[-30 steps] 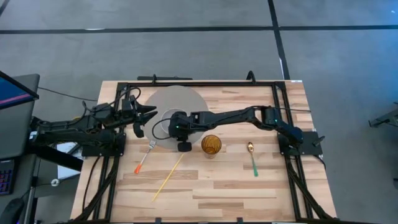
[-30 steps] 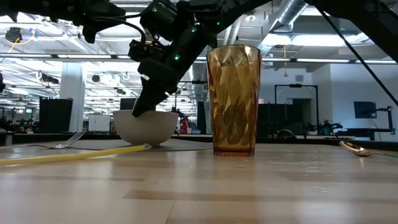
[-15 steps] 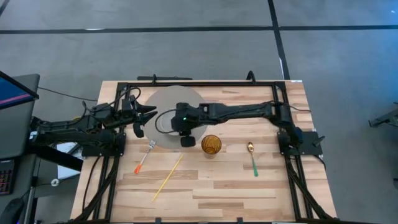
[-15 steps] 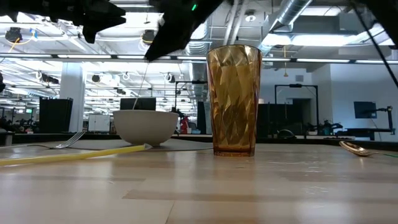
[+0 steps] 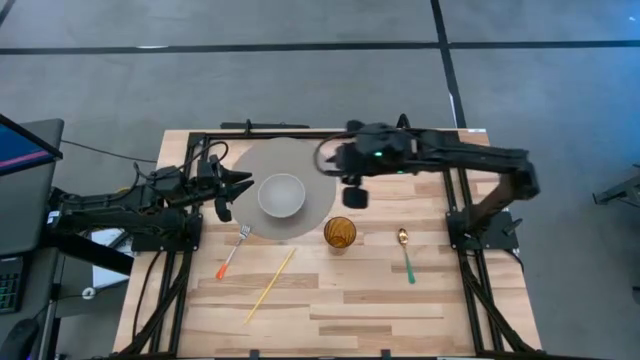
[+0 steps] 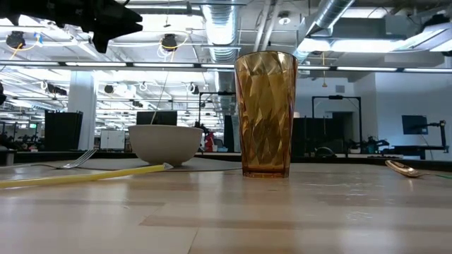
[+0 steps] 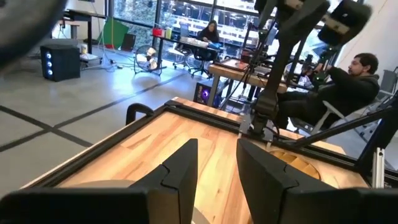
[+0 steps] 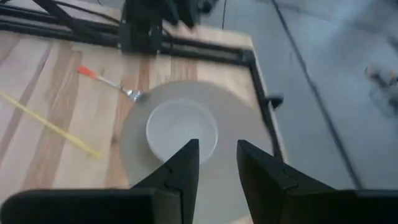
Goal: Pick & Place Utensil
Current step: Put the fork into the bowl on the table placemat
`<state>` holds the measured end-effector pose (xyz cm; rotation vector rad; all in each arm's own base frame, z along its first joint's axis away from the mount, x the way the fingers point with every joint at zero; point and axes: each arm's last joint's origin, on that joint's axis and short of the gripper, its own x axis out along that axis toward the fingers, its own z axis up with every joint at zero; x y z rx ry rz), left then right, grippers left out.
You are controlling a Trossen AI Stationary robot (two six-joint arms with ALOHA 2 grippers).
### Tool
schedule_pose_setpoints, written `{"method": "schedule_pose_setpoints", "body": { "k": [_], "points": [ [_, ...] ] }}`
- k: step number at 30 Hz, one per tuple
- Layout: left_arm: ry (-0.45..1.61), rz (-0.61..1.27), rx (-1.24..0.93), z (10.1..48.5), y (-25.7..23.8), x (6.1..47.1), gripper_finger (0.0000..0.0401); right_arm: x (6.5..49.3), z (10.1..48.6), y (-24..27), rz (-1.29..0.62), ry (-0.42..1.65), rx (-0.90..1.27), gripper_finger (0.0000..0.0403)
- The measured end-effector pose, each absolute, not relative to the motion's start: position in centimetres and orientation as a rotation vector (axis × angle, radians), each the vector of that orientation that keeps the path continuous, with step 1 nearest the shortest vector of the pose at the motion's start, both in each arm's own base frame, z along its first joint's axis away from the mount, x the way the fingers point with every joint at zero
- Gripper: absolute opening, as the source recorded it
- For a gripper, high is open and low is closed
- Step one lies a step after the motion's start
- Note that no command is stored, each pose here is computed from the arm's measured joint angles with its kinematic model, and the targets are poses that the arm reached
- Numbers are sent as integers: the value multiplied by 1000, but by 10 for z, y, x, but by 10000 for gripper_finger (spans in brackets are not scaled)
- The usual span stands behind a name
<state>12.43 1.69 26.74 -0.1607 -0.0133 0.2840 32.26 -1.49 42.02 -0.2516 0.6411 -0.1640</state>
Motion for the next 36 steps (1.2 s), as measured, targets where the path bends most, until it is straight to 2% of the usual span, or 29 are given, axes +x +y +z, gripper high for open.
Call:
{"method": "schedule_pose_setpoints", "body": {
  "k": [3,6,10,15,22,30,36],
  "points": [
    [-7,284,-161,267,17,124,112,297,393,-14,-196,677,-150,102],
    [-6,285,-165,267,17,125,112,280,345,-13,-218,653,-84,102],
    [16,266,-199,264,17,127,112,260,301,-16,-247,535,-57,102],
    [131,245,-309,251,15,136,112,237,302,-25,-373,364,-54,102],
    [285,237,-226,233,9,155,112,220,312,-28,-398,332,-39,102],
    [363,252,-85,236,-1,163,112,242,292,-29,-399,406,-17,102],
    [514,213,-199,228,-13,155,112,264,274,-32,-409,421,11,102]
  ]
}}
